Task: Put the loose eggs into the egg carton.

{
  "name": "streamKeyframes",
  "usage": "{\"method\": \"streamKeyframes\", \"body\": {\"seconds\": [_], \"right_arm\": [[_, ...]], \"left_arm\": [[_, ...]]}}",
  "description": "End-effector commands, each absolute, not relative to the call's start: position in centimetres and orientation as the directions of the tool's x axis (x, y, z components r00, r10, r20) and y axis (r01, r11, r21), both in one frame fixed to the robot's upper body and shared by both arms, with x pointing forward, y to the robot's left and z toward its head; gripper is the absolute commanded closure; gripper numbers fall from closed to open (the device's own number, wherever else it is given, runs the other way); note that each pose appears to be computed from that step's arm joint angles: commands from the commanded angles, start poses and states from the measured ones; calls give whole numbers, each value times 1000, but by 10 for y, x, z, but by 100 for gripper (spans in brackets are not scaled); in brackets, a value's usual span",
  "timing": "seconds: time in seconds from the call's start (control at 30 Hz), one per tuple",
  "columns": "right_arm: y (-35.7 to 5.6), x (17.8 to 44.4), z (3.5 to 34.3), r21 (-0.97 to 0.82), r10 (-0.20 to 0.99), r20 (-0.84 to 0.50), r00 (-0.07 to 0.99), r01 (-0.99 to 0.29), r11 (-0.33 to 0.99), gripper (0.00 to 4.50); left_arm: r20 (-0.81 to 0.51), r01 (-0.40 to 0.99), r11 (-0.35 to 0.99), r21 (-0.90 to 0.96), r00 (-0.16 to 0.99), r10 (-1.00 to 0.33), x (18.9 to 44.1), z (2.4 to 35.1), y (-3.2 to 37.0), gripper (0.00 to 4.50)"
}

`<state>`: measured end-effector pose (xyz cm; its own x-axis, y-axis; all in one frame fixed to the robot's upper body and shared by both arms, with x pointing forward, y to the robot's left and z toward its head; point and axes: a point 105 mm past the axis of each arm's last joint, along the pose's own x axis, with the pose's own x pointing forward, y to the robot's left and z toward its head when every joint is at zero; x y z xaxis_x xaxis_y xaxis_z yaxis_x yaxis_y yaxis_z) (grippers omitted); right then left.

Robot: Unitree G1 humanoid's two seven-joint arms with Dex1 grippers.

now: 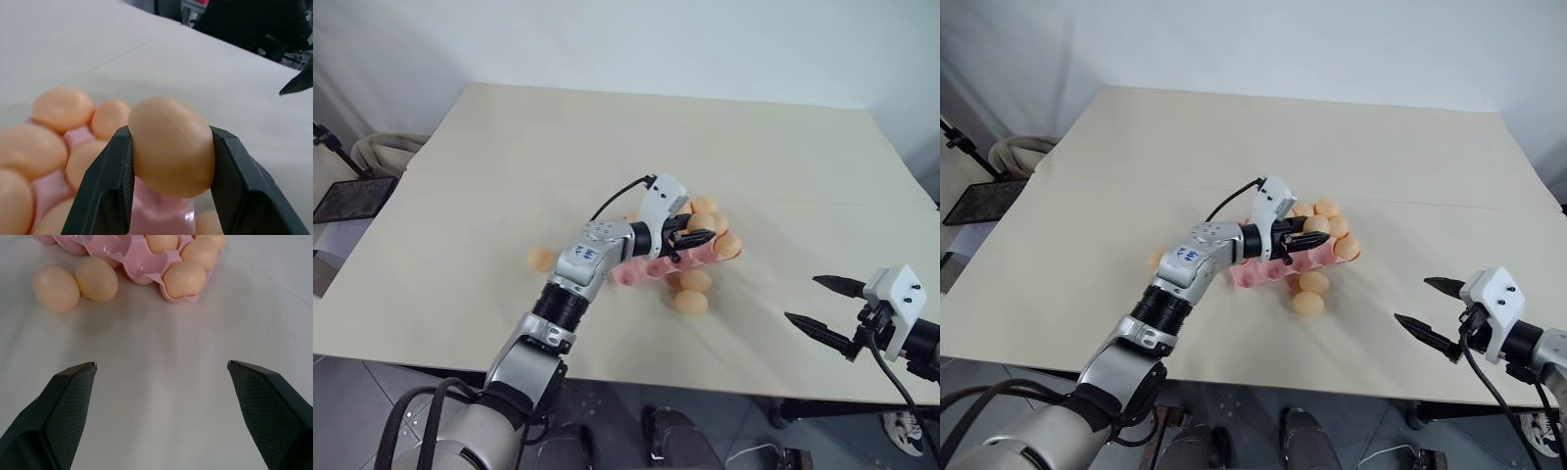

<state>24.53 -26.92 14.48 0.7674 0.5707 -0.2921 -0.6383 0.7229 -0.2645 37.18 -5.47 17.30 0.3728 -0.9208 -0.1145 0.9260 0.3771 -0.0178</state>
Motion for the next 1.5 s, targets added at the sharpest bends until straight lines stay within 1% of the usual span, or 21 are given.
{"method": "streamKeyframes", "body": {"seconds": [0.03, 0.2, 0.53, 0.6, 0.63, 0.73, 0.8, 0.83, 1.0, 1.1, 1.2, 1.37, 1.5], "right_arm": [[-268, 244, 158, -309, 567, -238, 789, -615, 726, 0], [-268, 241, 158, -308, 562, -236, 793, -609, 731, 0], [-268, 239, 156, -309, 551, -237, 800, -599, 738, 0], [-268, 239, 156, -310, 549, -237, 802, -598, 739, 0], [-269, 239, 156, -311, 548, -237, 802, -597, 740, 0], [-269, 239, 157, -312, 546, -238, 803, -596, 740, 0], [-269, 240, 157, -313, 548, -238, 802, -597, 738, 0], [-269, 240, 157, -313, 549, -238, 801, -598, 738, 0], [-269, 241, 158, -316, 552, -238, 799, -601, 734, 0], [-270, 242, 159, -319, 553, -238, 798, -602, 732, 0], [-270, 242, 159, -319, 553, -239, 798, -603, 731, 0], [-270, 243, 159, -317, 554, -241, 797, -604, 731, 0], [-270, 242, 159, -316, 554, -241, 797, -604, 732, 0]], "left_arm": [[-108, 932, 361, 28, 361, -926, 375, 181, -64, 271], [-144, 935, 351, 39, 353, -924, 377, 174, -69, 271], [-158, 946, 323, 37, 324, -933, 375, 172, -81, 271], [-169, 945, 326, 35, 327, -930, 375, 169, -81, 206], [-174, 945, 326, 32, 326, -929, 375, 169, -81, 188], [-178, 947, 321, 28, 321, -930, 374, 168, -81, 85], [-176, 948, 318, 27, 318, -932, 373, 168, -80, 26], [-172, 948, 318, 27, 318, -932, 372, 169, -80, 6], [-132, 946, 322, 42, 325, -937, 371, 176, -76, 6], [-58, 957, 285, 50, 287, -956, 364, 189, -73, 6], [-5, 969, 231, 83, 232, -973, 350, 199, -68, 6], [-15, 979, 180, 98, 182, -983, 328, 200, -60, 6], [7, 981, 159, 116, 159, -987, 309, 206, -43, 6]]}}
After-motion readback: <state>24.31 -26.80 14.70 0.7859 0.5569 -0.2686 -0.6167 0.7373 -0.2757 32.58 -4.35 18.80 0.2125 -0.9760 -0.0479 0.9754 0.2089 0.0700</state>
